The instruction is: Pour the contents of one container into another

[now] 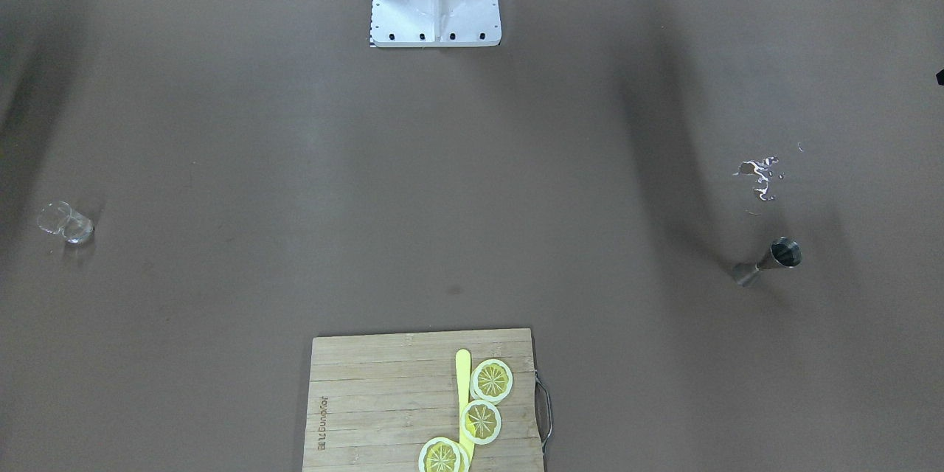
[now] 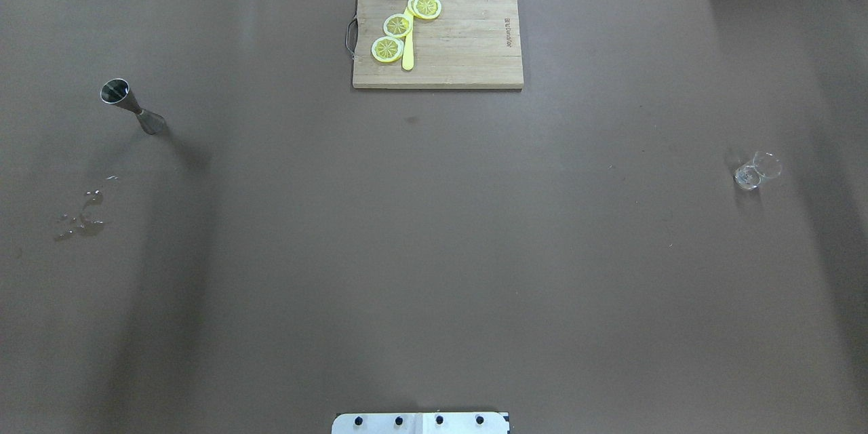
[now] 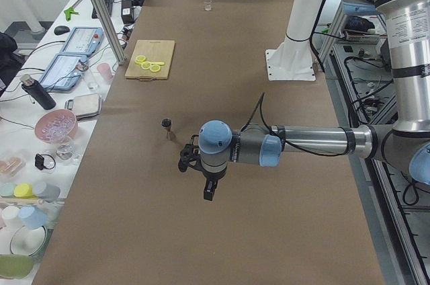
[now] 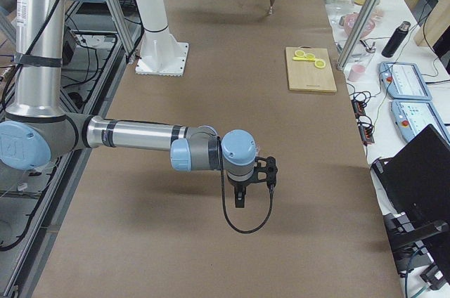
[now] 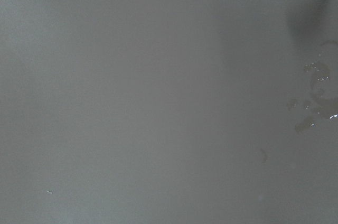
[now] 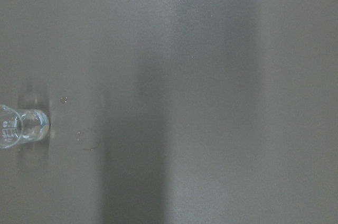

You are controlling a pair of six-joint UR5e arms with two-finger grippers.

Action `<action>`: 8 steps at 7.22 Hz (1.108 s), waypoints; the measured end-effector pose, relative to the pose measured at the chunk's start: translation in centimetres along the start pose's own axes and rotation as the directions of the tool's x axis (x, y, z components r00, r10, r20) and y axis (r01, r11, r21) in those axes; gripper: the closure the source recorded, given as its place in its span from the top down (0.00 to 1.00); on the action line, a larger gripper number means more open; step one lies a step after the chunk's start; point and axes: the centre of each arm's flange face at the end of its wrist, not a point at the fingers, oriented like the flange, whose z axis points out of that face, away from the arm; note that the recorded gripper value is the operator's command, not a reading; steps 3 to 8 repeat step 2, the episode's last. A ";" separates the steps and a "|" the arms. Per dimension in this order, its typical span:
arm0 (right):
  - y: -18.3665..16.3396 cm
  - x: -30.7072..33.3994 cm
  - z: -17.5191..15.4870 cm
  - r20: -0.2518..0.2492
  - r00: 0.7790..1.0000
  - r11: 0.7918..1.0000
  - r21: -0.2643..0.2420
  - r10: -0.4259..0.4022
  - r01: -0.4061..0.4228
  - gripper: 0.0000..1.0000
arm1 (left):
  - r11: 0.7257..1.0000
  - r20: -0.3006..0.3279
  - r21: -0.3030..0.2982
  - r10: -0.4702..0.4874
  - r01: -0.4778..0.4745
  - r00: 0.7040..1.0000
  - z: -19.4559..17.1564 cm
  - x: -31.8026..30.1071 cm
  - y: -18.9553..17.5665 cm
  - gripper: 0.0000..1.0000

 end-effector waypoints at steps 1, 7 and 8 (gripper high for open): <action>0.0 0.0 0.0 0.001 1.000 1.000 0.007 -0.008 0.008 1.00 | 1.000 0.000 0.000 0.000 0.000 1.000 0.0 0.0 0.0 0.98; 0.0 -0.1 0.0 0.002 1.000 1.000 0.020 -0.023 0.023 1.00 | 1.000 0.000 0.000 0.000 0.000 1.000 0.0 0.0 0.0 0.98; 0.0 -0.1 0.0 0.002 1.000 1.000 0.020 -0.023 0.023 1.00 | 1.000 0.000 0.000 0.000 0.000 1.000 0.0 0.0 0.0 0.98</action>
